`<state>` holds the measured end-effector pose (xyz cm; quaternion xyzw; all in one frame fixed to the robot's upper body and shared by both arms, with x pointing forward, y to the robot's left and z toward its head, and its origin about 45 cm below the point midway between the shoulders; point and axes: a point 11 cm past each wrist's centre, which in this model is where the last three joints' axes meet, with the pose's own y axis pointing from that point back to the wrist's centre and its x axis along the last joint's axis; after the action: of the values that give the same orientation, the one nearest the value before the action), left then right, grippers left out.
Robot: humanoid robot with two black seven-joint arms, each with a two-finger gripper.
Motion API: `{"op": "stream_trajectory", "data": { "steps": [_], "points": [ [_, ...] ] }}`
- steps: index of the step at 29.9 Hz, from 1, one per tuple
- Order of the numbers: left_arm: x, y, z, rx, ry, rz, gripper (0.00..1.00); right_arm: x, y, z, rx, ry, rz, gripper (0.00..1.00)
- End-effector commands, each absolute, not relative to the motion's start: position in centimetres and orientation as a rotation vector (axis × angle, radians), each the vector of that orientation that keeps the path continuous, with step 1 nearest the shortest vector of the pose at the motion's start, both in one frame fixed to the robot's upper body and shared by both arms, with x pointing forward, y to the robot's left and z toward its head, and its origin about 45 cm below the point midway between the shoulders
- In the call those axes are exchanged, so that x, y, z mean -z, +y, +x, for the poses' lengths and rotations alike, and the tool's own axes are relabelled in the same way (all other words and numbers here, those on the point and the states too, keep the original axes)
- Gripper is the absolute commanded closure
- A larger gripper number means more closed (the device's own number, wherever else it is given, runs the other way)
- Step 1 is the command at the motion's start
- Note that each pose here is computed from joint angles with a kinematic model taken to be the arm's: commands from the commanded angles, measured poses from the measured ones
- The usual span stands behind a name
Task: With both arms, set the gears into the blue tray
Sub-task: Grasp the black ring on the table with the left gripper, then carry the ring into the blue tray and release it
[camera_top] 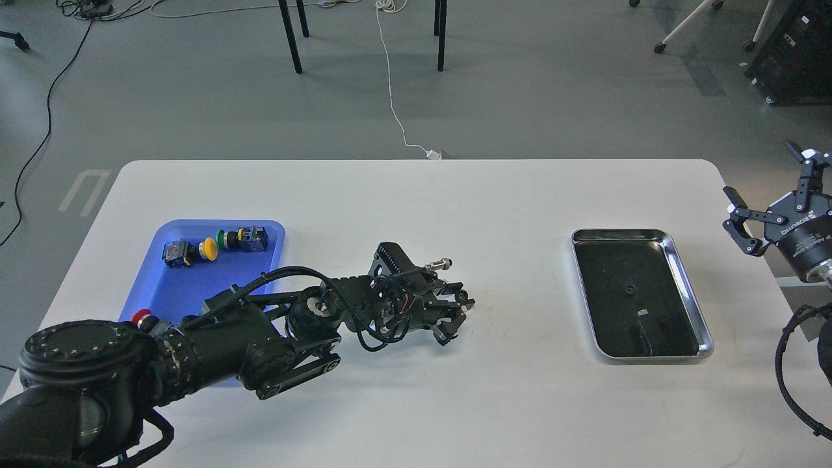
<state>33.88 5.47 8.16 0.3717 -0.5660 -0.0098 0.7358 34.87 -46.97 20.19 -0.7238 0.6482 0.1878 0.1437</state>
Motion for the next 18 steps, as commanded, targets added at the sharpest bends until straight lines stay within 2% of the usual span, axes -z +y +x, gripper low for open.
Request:
{"op": "stream_trajectory", "data": {
  "steps": [1, 6, 11, 14, 18],
  "points": [
    [-8.3, 5.3, 33.8, 0.014, -1.228, 0.807, 0.79, -20.2, -47.0, 34.9, -0.540, 1.869, -2.086, 0.05],
    [-9.4, 5.9, 34.6, -0.050, -1.176, 0.786, 0.81, -20.6, -47.1, 35.0, -0.528, 1.866, -2.079, 0.05],
    [-12.6, 9.9, 36.3, -0.157, -1.118, 0.765, 0.81, -20.9, -47.3, 35.2, -0.514, 1.864, -2.067, 0.05],
    [-15.5, 15.7, 37.8, -0.265, -1.089, 0.798, 0.81, -21.2, -47.3, 35.3, -0.507, 1.861, -2.065, 0.05],
    [-17.0, 23.8, 37.8, -0.302, -1.086, 0.888, 0.81, -21.3, -47.2, 35.5, -0.504, 1.856, -2.065, 0.05]
  ]
}}
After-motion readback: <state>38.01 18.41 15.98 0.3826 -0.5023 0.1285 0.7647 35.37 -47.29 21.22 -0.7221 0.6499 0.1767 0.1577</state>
